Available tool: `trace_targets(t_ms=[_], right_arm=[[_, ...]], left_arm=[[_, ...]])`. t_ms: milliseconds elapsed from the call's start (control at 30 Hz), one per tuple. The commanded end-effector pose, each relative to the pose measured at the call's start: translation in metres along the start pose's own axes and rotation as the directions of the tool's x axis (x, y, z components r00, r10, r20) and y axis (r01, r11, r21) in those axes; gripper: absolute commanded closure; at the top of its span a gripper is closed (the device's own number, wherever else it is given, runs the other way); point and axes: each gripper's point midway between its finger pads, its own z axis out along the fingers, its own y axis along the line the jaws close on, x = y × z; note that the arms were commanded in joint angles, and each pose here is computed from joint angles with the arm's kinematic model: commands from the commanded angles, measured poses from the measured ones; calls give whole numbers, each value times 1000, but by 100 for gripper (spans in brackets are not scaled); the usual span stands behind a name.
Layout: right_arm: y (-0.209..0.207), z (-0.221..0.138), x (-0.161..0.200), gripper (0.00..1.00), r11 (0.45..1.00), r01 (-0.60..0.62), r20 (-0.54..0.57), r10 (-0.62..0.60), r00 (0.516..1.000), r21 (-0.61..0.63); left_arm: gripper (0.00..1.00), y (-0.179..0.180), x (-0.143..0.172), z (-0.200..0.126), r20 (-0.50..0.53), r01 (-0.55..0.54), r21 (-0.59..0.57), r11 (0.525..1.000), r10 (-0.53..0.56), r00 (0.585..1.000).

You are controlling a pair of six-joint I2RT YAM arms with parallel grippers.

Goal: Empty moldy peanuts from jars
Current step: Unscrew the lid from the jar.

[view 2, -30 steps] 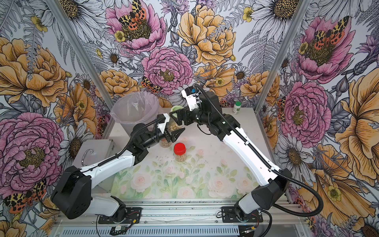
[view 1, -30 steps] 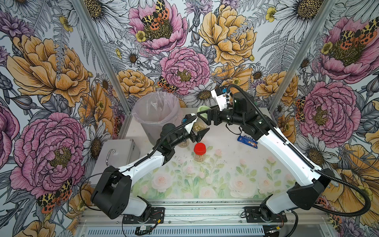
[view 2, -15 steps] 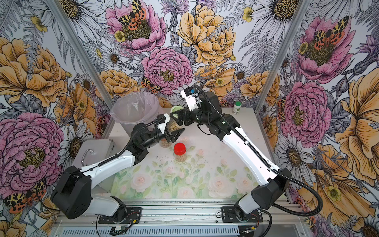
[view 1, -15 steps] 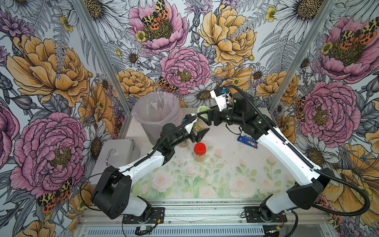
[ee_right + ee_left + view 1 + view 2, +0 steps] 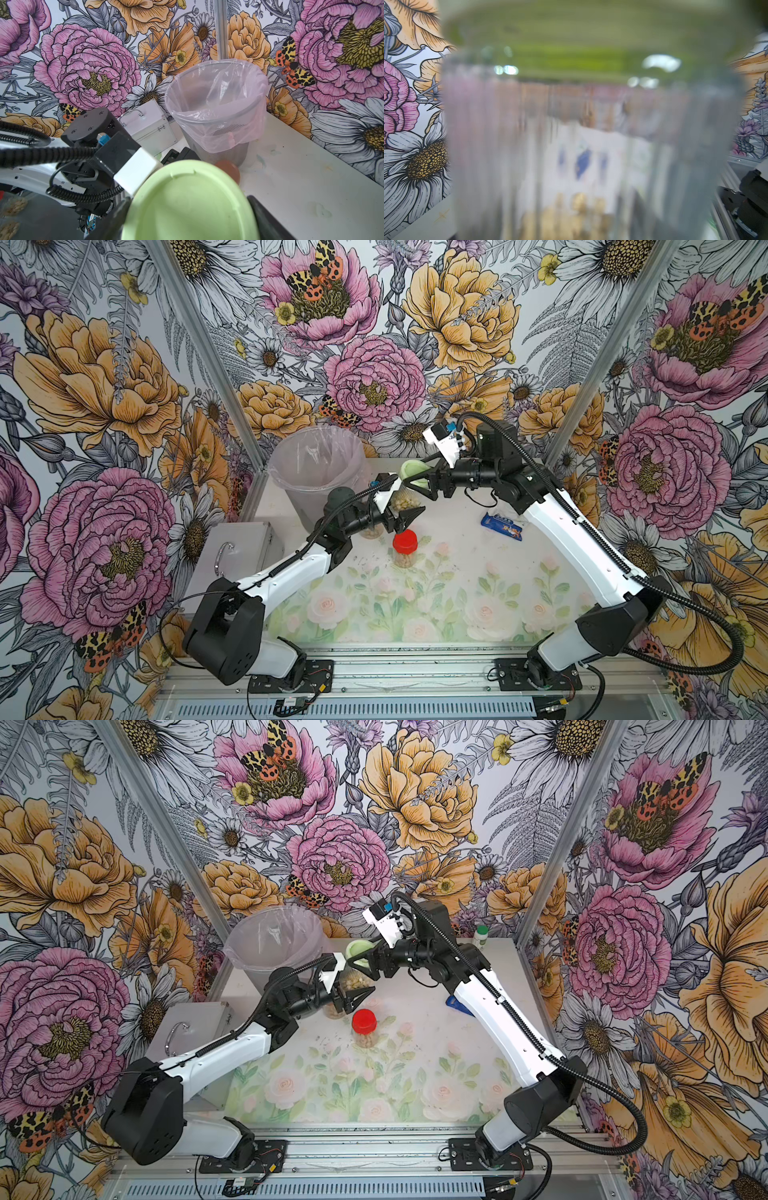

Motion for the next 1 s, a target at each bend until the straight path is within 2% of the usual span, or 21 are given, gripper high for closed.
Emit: trace_targets(t_ms=[0,667,967], right_arm=[[21,-10,-13,24,986,105,45,-100,994,-127],[46,-43,12,21,925,197,2,-207,978,-324],[43,-45,19,20,931,209,-33,-229,973,-299]], left_arm=[[75,-24,-35,-4,64,-54,112,992,47,997],[81,-30,-22,-8,-59,-66,208,976,80,995],[85,-24,-21,-12,-79,-81,205,975,99,992]])
